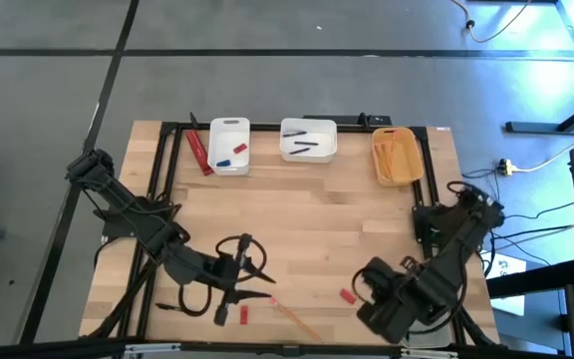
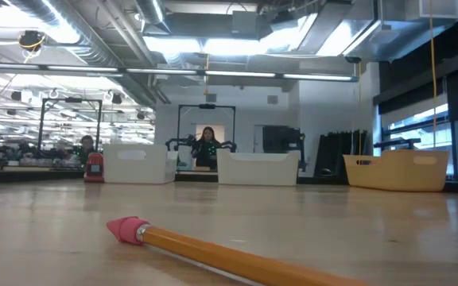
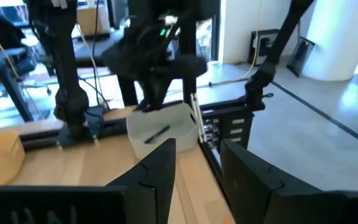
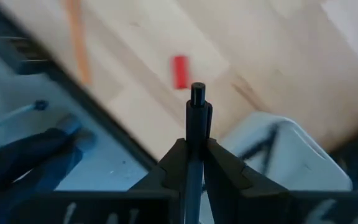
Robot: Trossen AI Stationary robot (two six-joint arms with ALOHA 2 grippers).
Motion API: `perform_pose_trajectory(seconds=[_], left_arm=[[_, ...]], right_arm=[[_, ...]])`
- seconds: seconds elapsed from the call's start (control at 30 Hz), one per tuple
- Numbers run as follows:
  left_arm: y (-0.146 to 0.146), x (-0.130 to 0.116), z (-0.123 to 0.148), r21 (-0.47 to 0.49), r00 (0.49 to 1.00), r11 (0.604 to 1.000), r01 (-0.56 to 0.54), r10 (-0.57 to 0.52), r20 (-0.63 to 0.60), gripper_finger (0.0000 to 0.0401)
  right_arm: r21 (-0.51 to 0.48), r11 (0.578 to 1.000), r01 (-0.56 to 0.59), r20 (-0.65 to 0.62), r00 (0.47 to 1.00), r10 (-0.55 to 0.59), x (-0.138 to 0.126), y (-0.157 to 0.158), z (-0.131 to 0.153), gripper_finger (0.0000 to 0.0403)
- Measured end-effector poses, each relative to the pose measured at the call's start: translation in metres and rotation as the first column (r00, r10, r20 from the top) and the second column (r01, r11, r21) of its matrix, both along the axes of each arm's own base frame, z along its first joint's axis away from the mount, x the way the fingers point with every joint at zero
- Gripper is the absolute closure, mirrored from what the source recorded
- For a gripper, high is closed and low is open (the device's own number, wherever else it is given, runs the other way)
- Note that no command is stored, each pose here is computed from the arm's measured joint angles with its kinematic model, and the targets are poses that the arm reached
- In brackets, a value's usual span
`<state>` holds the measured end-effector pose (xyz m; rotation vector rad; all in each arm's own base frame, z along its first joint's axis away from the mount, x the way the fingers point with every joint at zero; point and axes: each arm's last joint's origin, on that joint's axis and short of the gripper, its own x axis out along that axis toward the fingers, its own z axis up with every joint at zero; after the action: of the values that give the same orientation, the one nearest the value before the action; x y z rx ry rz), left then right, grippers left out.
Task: Sort crayons/erasers/pens/pencils in bins
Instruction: Put the black pen into the gray bin
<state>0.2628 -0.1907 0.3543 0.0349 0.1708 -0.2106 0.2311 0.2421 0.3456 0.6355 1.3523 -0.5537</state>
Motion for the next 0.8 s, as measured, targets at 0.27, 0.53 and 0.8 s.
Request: perform_pose_trajectory(seconds=[0.27, 0.53, 0.8], left_arm=[[0.003, 0.003, 0.001, 0.016, 1.0, 1.0, -0.009, 0.009, 0.017, 0.0282], [0.007, 0.006, 0.002, 0.044, 1.0, 0.999, -0.02, 0.019, 0.025, 0.0282], [0.008, 0.007, 0.005, 0.101, 0.998, 0.995, -0.013, 0.006, 0.067, 0.0282]], right_arm=[[-0.002, 0.979, 0.205, -0.111, 0.973, -0.204, -0.048, -0.026, -0.016, 0.0357], [0.071, 0.935, 0.348, -0.089, 0.936, -0.341, -0.08, -0.029, -0.051, 0.0357], [0.134, 0.913, 0.385, -0.135, 0.92, -0.368, -0.086, -0.024, -0.099, 0.0357]])
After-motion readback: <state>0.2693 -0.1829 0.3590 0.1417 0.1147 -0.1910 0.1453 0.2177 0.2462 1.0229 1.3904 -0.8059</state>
